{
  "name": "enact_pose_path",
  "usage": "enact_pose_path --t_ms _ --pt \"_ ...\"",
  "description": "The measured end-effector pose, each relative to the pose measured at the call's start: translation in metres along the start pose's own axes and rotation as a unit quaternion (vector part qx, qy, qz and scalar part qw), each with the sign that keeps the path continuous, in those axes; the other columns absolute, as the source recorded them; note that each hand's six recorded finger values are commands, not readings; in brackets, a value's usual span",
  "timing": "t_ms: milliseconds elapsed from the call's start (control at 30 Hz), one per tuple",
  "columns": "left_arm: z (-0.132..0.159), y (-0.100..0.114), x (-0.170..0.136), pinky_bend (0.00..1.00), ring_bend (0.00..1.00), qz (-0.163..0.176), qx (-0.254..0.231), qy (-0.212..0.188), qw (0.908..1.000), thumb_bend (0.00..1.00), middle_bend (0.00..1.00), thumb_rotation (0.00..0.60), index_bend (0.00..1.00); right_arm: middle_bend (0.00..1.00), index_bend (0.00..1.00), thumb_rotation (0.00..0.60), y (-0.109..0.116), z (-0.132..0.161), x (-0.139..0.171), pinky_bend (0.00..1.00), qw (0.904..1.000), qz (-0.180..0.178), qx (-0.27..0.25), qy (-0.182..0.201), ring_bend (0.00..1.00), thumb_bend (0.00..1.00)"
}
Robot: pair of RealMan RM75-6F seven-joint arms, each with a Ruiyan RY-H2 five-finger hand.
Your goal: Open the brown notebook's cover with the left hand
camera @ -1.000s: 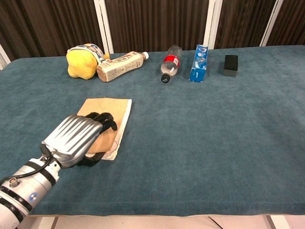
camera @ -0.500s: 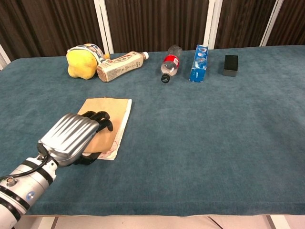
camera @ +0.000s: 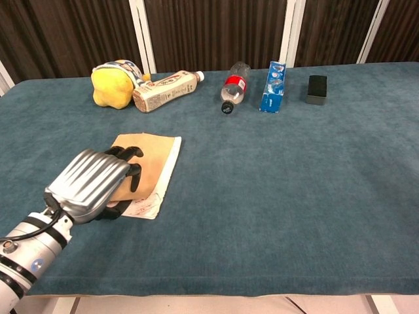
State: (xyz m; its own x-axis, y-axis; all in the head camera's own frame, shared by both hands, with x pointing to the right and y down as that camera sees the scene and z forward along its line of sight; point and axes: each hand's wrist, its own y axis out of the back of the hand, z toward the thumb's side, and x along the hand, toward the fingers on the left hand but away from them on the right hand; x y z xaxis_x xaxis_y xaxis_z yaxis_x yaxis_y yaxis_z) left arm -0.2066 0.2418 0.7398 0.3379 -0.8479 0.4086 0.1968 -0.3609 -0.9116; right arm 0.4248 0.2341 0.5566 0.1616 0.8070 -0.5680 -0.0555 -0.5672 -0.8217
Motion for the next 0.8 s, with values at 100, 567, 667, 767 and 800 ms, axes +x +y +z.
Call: enact_pose_path --t_ms 100,567,667,767,800 --pt "-0.002 0.003 0.0 0.55 0.25 0.01 0.001 0.002 0.9999 0.5 0.23 0.6 0.64 0.0 0.0 0.6 0.0 0.0 0.0 0.05 1.0 0.0 0.0 0.001 0.0 0.12" --pt "-0.014 0.024 0.007 0.55 0.27 0.045 -0.04 0.026 0.9979 0.53 0.25 0.6 0.65 0.0 0.0 0.6 -0.001 0.0 0.0 0.05 1.0 0.003 0.0 -0.001 0.0 0.12" --pt "-0.021 0.032 0.01 0.55 0.27 0.048 -0.064 0.04 0.996 0.53 0.25 0.6 0.65 0.0 0.0 0.6 0.0 0.0 0.0 0.05 1.0 0.003 0.0 -0.001 0.0 0.12" --pt "-0.033 0.04 0.014 0.55 0.27 0.051 -0.088 0.064 0.9928 0.53 0.25 0.6 0.65 0.0 0.0 0.6 0.0 0.0 0.001 0.05 1.0 0.003 0.0 -0.001 0.0 0.12" --pt "-0.039 0.041 0.016 0.55 0.27 0.052 -0.091 0.074 0.9918 0.53 0.25 0.6 0.65 0.0 0.0 0.6 -0.001 0.0 0.001 0.05 1.0 0.004 0.0 -0.001 0.0 0.12"
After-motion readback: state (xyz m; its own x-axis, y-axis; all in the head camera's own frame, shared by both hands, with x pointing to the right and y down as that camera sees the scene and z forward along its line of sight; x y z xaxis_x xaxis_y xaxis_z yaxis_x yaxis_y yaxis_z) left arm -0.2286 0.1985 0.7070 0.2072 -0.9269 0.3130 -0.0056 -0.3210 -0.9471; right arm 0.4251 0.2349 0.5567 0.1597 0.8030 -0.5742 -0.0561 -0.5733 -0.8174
